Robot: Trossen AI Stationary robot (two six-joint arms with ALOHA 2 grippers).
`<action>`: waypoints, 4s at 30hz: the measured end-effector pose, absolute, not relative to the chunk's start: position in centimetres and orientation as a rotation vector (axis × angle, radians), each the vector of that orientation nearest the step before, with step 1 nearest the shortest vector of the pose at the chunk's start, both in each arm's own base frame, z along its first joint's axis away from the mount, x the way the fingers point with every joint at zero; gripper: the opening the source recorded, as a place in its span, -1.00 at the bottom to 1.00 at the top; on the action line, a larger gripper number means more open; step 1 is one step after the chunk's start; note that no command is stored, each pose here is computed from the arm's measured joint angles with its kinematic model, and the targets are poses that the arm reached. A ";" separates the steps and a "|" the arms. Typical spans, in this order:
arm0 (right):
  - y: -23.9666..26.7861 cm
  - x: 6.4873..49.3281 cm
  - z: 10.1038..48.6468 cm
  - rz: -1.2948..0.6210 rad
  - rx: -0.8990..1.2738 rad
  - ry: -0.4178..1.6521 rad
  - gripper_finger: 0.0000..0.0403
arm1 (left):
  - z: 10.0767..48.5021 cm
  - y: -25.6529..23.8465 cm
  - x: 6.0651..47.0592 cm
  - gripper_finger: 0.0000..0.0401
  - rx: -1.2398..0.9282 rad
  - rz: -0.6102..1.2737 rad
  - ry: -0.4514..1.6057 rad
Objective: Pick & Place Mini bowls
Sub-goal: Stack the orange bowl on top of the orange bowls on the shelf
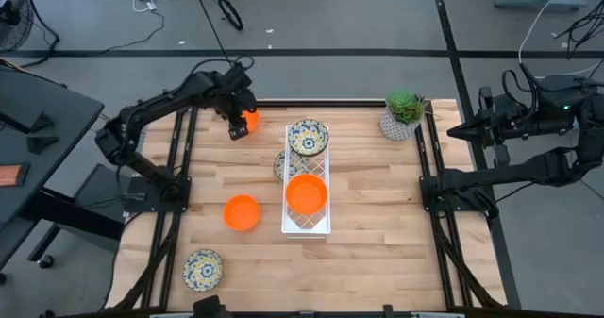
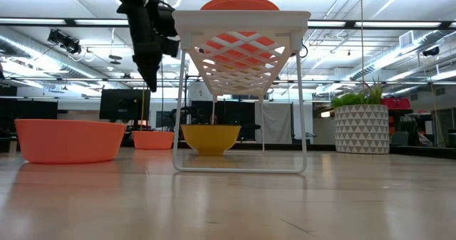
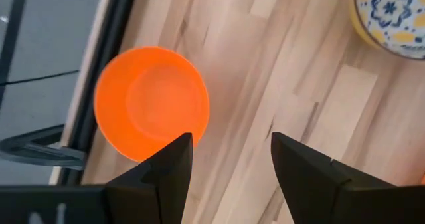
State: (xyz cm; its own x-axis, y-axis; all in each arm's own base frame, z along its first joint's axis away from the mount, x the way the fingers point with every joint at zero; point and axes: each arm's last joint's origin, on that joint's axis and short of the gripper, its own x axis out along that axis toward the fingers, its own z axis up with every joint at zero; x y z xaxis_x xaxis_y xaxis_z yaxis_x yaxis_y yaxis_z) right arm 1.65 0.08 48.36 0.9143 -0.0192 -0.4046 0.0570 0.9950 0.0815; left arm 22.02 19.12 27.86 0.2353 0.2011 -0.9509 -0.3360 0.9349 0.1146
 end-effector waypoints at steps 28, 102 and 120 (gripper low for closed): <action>0.1 1.6 48.4 -0.040 0.092 0.415 -0.94 | 21.0 23.5 23.2 0.05 -0.260 0.314 1.414; 0.1 1.6 48.4 -0.040 0.092 0.415 -0.94 | 23.8 21.1 22.7 -1.00 -0.153 0.419 1.490; 0.1 1.6 48.4 -0.040 0.092 0.415 -0.94 | 34.3 17.0 22.0 -1.00 -0.002 0.460 1.294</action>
State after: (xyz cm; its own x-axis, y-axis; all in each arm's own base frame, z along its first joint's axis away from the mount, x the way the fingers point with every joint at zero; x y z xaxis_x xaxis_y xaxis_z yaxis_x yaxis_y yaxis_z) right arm 1.63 0.08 48.37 0.9146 -0.0196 -0.4040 0.0572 0.9950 0.0813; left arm 22.04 16.97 34.25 0.1961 0.3277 -0.9242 -0.3294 0.9098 0.2526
